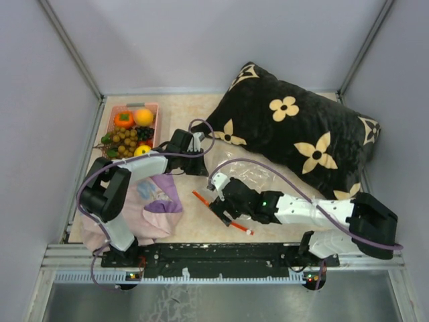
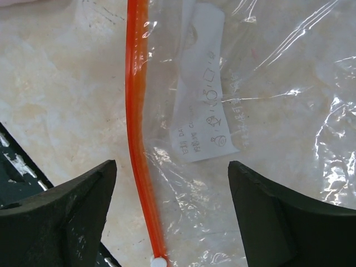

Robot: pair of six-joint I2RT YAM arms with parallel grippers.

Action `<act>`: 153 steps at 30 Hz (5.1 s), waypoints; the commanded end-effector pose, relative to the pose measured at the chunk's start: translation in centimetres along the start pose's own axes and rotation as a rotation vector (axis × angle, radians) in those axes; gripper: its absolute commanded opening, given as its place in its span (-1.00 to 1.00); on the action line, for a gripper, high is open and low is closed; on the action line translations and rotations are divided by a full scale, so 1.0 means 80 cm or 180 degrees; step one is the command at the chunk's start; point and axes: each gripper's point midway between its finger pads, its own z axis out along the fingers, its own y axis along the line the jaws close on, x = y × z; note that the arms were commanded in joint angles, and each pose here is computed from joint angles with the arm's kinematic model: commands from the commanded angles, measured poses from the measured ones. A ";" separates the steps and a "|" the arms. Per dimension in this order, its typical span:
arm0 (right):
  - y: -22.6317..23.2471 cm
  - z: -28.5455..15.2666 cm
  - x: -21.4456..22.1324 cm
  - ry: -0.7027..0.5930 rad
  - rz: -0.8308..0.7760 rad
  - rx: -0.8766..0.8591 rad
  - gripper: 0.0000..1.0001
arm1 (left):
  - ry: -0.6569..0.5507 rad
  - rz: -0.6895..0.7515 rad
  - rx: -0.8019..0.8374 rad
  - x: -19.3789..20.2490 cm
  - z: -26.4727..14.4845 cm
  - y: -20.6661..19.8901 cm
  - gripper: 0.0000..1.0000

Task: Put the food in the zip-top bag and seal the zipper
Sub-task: Pick up the zipper food storage bag at the center of the board, then open the zipper of the food storage bag.

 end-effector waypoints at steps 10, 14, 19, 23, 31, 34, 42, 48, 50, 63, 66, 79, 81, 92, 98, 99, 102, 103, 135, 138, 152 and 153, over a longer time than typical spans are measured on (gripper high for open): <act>0.020 0.030 -0.025 -0.0084 -0.0284 0.0179 0.22 | -0.0029 0.0049 0.0107 -0.011 0.005 -0.010 -0.59; 0.031 0.036 -0.027 -0.0082 -0.0305 0.0165 0.16 | -0.0036 0.0042 0.0117 -0.011 0.005 -0.011 -0.58; 0.022 0.041 -0.024 -0.0101 -0.0268 0.0346 0.08 | -0.0044 0.0041 0.0106 -0.012 0.004 -0.010 -0.57; 0.011 0.042 -0.020 -0.0092 -0.0255 0.0509 -0.09 | -0.0044 0.0031 0.0122 -0.011 0.003 -0.012 -0.55; -0.011 0.034 -0.021 -0.0157 -0.0177 0.0912 -0.45 | -0.0039 0.0016 0.0137 -0.009 0.003 -0.013 -0.53; -0.020 0.031 -0.022 -0.0184 -0.0164 0.1101 -0.57 | -0.0015 0.0008 0.0145 -0.006 0.003 -0.013 -0.52; -0.034 0.038 -0.011 -0.0167 -0.0162 0.1378 -0.51 | 0.0012 -0.0028 0.0181 0.000 0.005 -0.013 -0.51; -0.045 0.046 -0.003 -0.0152 -0.0197 0.1586 -0.46 | 0.0052 -0.0058 0.0219 0.005 0.008 -0.014 -0.50; -0.050 0.046 -0.001 -0.0158 -0.0217 0.1674 -0.47 | 0.0037 -0.0071 0.0227 0.003 0.006 -0.015 -0.49; -0.054 0.002 -0.064 -0.0570 0.0022 0.1665 -1.00 | -0.0859 -0.0211 -0.0022 -0.066 -0.092 -0.021 -0.01; -0.058 -0.009 -0.079 -0.0638 0.0099 0.1635 -1.00 | -0.1108 -0.0226 -0.0100 -0.077 -0.126 -0.024 0.16; -0.051 -0.040 -0.147 -0.0951 0.0615 0.1402 -1.00 | -0.1445 -0.0677 0.0388 -0.025 -0.198 -0.055 0.34; -0.043 -0.039 -0.156 -0.1005 0.0730 0.1281 -1.00 | -0.1514 -0.0769 0.0524 -0.021 -0.206 -0.064 0.35; 0.001 -0.011 -0.201 -0.1082 0.1210 0.0623 -1.00 | -0.1574 -0.0959 0.0703 -0.002 -0.210 -0.078 0.41; 0.012 0.007 -0.209 -0.0957 0.1289 0.0569 -1.00 | -0.1565 -0.1081 0.0603 0.006 -0.199 -0.068 0.45; 0.013 0.007 -0.211 -0.0969 0.1302 0.0550 -1.00 | -0.1555 -0.1104 0.0565 0.007 -0.196 -0.066 0.45; 0.013 0.010 -0.211 -0.0960 0.1310 0.0565 -1.00 | -0.1557 -0.1160 0.0434 0.008 -0.191 -0.057 0.41; 0.011 0.011 -0.210 -0.0944 0.1305 0.0599 -1.00 | -0.1553 -0.1167 0.0353 0.009 -0.189 -0.052 0.38; -0.020 -0.003 -0.245 -0.1158 0.1767 0.0869 -1.00 | -0.1625 -0.1111 -0.0133 0.019 -0.188 -0.022 -0.21; -0.020 -0.001 -0.248 -0.1170 0.1802 0.0858 -1.00 | -0.1621 -0.1077 -0.0059 0.015 -0.181 -0.031 -0.22; -0.049 -0.007 -0.238 -0.1096 0.1712 0.1073 -1.00 | -0.1604 -0.0929 0.0102 0.003 -0.165 -0.061 -0.92; -0.052 -0.009 -0.235 -0.1073 0.1670 0.1117 -1.00 | -0.1592 -0.0932 0.0117 0.000 -0.168 -0.065 -0.96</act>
